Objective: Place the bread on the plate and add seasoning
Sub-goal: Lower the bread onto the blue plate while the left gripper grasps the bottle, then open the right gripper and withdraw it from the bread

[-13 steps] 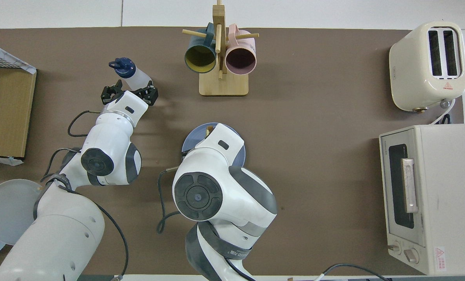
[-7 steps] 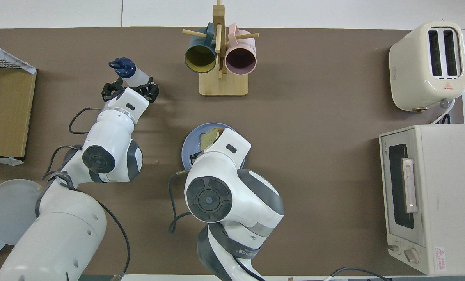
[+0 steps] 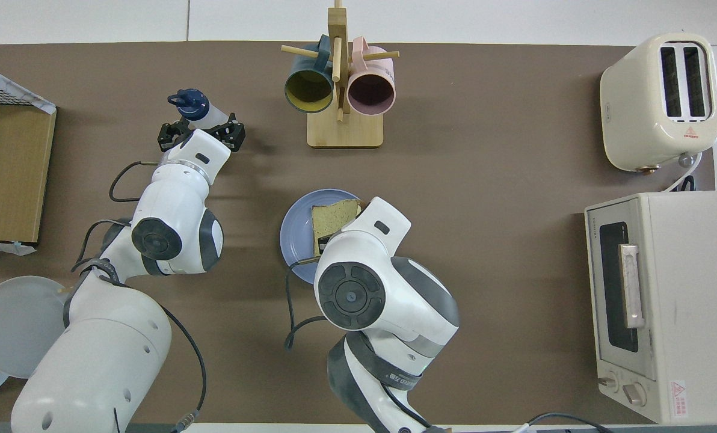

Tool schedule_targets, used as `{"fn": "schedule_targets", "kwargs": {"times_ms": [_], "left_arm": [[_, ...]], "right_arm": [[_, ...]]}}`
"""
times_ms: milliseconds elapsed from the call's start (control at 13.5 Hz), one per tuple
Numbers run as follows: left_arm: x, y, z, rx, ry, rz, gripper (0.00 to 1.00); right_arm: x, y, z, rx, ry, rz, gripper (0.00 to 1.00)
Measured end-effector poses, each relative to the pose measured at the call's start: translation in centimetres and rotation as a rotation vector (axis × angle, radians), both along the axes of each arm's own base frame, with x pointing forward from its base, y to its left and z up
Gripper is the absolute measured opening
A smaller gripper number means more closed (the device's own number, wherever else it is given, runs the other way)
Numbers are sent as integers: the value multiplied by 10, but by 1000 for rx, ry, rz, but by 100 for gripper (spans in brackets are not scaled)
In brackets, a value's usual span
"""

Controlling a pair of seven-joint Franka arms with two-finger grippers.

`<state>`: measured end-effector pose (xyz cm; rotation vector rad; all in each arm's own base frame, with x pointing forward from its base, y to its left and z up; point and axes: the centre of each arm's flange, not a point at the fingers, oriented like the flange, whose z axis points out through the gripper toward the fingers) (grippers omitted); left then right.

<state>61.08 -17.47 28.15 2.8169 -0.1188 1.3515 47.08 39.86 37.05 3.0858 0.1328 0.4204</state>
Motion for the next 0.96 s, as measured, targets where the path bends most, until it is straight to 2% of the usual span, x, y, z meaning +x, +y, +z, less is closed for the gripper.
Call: {"fn": "schedule_targets", "kwargs": {"times_ms": [222, 519, 593, 667, 741, 890, 964], "left_arm": [[0, 0, -1, -2, 2, 3, 100], [0, 1, -1, -14, 3, 14, 100], [0, 1, -2, -15, 4, 15, 93], [0, 1, -2, -17, 4, 16, 93], [0, 1, -2, -18, 5, 17, 84], [0, 1, -2, -20, 4, 19, 57], [0, 0, -2, -20, 4, 19, 52]], "right_arm": [[-9, -15, -21, 12, 8, -11, 7], [-13, -19, -21, 19, 11, -40, 7], [-12, -20, -21, 19, 11, -44, 7], [-10, -23, -21, 19, 11, -52, 13], [-7, -27, -21, 20, 10, -61, 27], [-5, -31, -19, 18, 11, -69, 47], [-4, -32, -15, 16, 11, -72, 59]]}}
